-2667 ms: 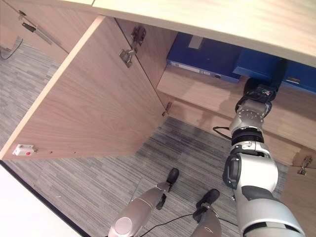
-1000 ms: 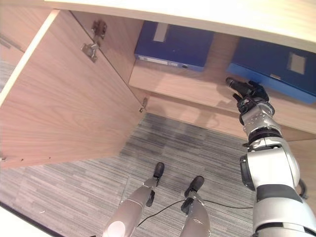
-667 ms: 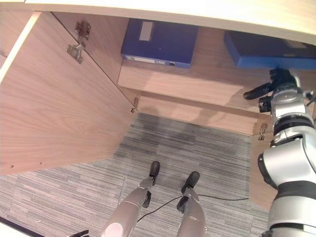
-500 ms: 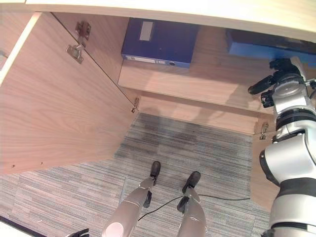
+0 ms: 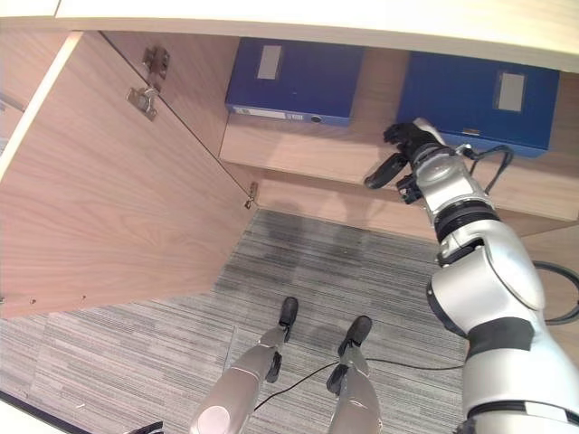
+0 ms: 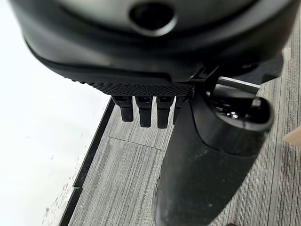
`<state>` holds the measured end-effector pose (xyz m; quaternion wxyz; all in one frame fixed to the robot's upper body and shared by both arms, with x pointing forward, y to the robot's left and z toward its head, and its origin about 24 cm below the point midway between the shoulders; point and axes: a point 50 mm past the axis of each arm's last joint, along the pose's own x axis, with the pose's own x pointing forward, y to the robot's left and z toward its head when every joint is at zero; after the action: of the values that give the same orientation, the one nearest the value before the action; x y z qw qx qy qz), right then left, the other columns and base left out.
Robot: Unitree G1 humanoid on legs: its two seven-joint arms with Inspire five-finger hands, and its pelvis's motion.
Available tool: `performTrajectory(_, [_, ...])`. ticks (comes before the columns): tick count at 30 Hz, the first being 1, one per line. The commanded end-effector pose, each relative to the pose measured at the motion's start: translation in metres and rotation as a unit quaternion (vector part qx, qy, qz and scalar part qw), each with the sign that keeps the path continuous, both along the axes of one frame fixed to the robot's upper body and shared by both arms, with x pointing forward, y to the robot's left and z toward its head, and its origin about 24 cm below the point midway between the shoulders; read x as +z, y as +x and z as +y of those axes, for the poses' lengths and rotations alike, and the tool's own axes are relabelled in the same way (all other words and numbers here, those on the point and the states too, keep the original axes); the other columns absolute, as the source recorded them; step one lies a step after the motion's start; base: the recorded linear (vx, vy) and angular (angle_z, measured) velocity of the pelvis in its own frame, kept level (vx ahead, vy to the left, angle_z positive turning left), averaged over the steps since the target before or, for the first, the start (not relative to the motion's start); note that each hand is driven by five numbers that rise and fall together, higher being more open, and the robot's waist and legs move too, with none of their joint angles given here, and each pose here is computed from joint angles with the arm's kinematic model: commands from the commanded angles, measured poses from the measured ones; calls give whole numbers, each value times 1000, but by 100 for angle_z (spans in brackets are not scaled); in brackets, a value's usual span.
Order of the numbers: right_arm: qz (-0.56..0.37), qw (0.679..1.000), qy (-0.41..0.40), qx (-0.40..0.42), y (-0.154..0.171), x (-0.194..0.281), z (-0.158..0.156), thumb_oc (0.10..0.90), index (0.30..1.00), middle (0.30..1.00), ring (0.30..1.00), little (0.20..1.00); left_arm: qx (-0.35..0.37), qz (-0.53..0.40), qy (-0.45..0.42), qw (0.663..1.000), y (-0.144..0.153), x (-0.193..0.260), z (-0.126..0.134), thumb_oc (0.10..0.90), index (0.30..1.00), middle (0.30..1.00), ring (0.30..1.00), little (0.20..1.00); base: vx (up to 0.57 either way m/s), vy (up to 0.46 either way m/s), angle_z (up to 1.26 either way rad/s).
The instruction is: Put the empty folder in the office cabinet
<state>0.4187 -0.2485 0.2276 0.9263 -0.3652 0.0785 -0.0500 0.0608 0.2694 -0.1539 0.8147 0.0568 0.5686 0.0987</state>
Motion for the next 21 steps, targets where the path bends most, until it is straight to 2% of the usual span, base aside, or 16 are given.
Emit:
performTrajectory(1, [-64,998,-16,14,0,37,1,800,900,900,900,900,16,110,59,992,-66,7,38,800,900,900,900,900,0,0,0])
performTrajectory(10, [-56,997,-44,-18,-2,37,-9,800,900,900,900,900,19,106,59,992,-63,6,35,800,900,900,900,900,0,0,0])
performTrajectory(14, [-84,995,-40,-32,-2,40,-9,800,900,900,900,900,36,95,59,993,-58,4,31,800,900,900,900,900,-5,-3,-1])
performTrajectory(17, [-103,995,-11,-10,-1,33,1,800,900,900,900,900,50,90,62,993,-57,4,31,800,900,900,900,900,11,-9,-2])
performTrajectory(21, [-66,998,-4,13,-1,3,7,800,900,900,900,900,55,89,60,993,-56,4,30,800,900,900,900,900,51,-30,-4])
